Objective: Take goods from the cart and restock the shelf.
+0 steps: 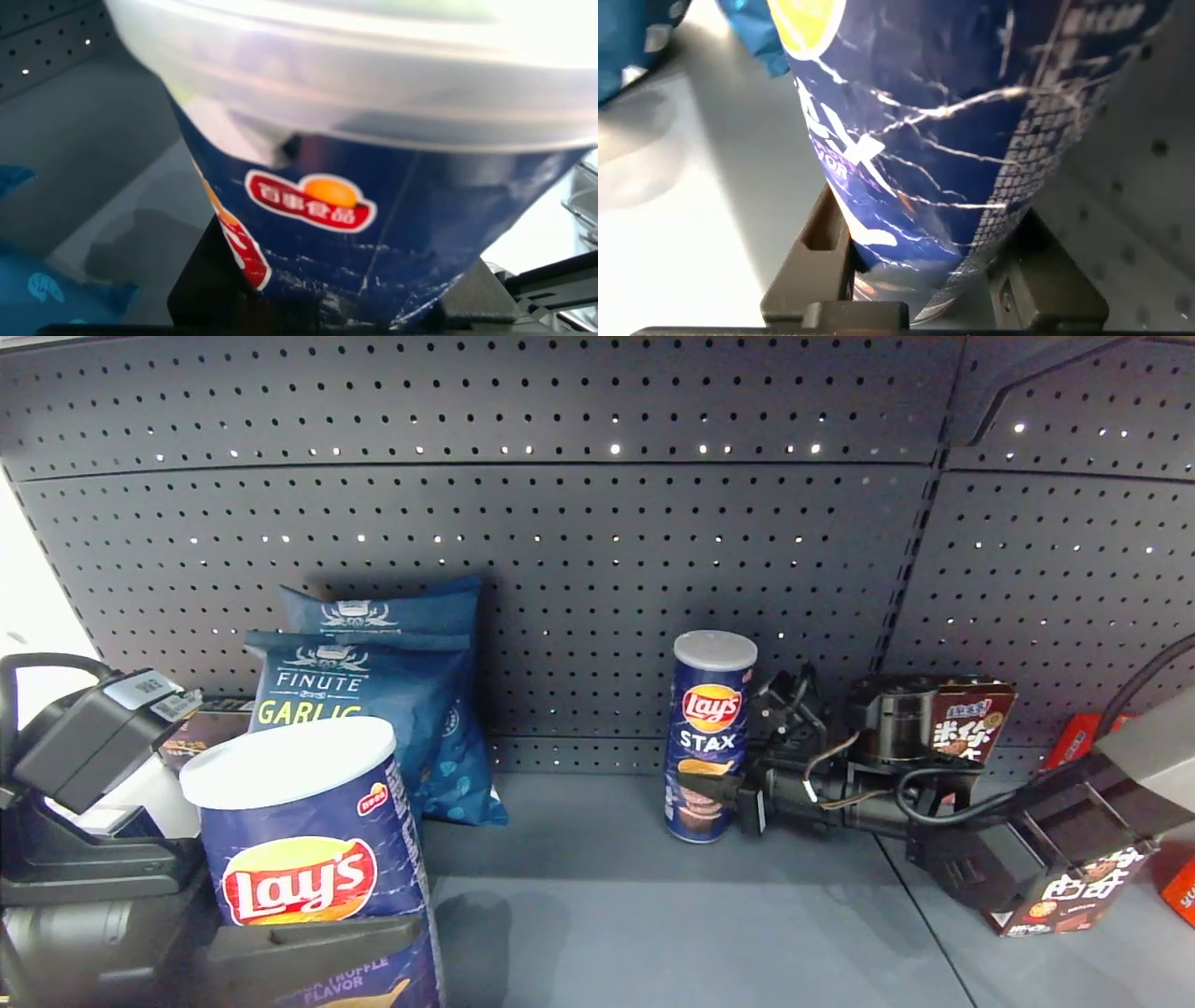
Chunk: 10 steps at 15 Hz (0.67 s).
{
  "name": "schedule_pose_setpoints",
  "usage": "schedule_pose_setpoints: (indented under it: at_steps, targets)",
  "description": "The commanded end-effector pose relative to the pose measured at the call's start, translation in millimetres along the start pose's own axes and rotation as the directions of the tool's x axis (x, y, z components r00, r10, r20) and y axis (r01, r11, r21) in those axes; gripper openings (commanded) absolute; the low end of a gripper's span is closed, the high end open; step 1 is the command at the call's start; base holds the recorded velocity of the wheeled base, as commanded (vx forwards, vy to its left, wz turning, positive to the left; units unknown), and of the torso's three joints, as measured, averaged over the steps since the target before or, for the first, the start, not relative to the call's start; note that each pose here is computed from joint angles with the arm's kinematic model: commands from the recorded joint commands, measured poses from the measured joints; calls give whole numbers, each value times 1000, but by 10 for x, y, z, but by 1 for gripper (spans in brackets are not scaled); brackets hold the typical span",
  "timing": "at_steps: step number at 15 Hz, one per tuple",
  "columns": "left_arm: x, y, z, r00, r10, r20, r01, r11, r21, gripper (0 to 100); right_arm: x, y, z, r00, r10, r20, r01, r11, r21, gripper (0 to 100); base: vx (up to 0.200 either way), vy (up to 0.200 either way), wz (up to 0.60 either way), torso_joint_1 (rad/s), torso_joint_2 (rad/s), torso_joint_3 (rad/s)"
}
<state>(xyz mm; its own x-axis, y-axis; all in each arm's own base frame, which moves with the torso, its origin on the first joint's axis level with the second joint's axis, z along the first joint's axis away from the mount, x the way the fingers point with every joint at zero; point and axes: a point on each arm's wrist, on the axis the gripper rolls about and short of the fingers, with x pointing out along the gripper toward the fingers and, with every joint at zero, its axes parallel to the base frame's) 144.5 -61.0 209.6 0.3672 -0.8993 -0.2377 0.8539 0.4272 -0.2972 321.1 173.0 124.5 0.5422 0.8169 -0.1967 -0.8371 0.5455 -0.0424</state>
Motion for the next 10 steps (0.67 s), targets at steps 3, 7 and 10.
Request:
schedule_pose_setpoints:
  at_steps: [3, 7, 10]
  targets:
    - [-6, -8, 6, 1000, -1, 3, 1, 1000, 4, 0, -221, 342, 197, 999, 21, 29, -21, 1000, -20, 0, 0, 0, 0, 0, 0, 0]
    - [-6, -5, -4, 1000, 2, 1, -2, 1000, 0, 0, -290, 698, 270, 998, 47, 33, -47, 999, 18, 0, 0, 0, 0, 0, 0, 0]
    - [-33, 16, 3, 1000, 22, 9, -22, 1000, -3, 0, -401, 881, 231, 998, 55, 10, -55, 998, 38, 0, 0, 0, 0, 0, 0, 0]
